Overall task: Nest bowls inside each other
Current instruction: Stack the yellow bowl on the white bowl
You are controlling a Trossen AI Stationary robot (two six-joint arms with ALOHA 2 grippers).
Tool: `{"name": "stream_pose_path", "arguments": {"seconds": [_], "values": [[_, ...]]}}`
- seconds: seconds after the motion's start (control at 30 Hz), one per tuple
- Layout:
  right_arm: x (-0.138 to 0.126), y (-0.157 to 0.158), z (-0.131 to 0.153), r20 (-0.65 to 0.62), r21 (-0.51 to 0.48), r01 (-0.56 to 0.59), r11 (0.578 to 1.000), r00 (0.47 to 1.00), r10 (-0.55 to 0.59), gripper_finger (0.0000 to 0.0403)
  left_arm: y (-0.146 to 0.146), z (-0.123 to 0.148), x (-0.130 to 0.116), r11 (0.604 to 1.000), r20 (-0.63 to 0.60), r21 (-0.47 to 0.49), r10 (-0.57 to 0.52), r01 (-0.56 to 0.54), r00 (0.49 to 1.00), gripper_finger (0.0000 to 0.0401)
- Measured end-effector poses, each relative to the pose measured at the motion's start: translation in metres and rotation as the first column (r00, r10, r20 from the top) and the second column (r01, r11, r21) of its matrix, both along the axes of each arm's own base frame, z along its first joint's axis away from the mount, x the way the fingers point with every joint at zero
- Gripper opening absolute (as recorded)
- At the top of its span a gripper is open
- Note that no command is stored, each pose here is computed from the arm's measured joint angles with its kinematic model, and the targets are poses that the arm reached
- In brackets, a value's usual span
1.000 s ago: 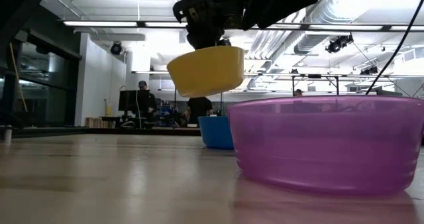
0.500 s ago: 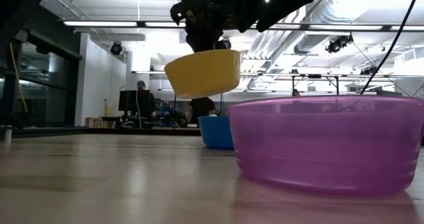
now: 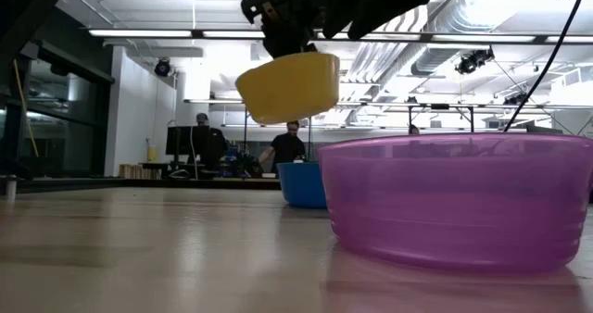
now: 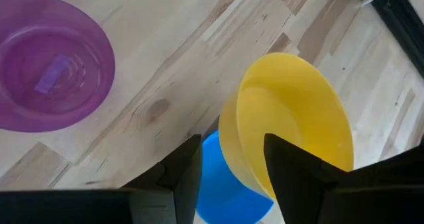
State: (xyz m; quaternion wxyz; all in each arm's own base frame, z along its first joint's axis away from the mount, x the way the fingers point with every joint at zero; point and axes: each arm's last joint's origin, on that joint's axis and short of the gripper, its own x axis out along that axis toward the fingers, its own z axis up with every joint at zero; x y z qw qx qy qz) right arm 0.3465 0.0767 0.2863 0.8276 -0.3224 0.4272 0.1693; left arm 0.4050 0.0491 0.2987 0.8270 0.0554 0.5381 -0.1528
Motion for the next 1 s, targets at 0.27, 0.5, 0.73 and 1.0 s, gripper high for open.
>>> {"name": "stream_pose_path", "arguments": {"seconds": [0.27,0.5,0.73,1.0], "values": [[0.002,0.0,0.001,0.022,-0.001,-0.013,1.0,1.0,0.013,0.0156,-0.001,-0.001,-0.001,1.0,-0.014,-0.009,0.004,-0.004,1.0,0.0],[0.002,0.001,0.001,0.022,0.018,-0.03,0.999,0.999,0.03,0.0156,-0.005,-0.001,-0.001,1.0,-0.017,-0.012,-0.004,0.004,1.0,0.0],[0.003,0.002,0.002,0.031,0.047,-0.052,0.998,0.998,0.051,0.0156,-0.009,-0.001,-0.001,1.0,-0.029,-0.014,-0.009,0.009,1.0,0.0],[0.005,0.005,0.004,0.058,0.098,-0.089,0.991,0.995,0.084,0.0156,-0.016,-0.002,-0.004,1.0,-0.064,-0.026,-0.01,0.008,0.998,0.0]]}}
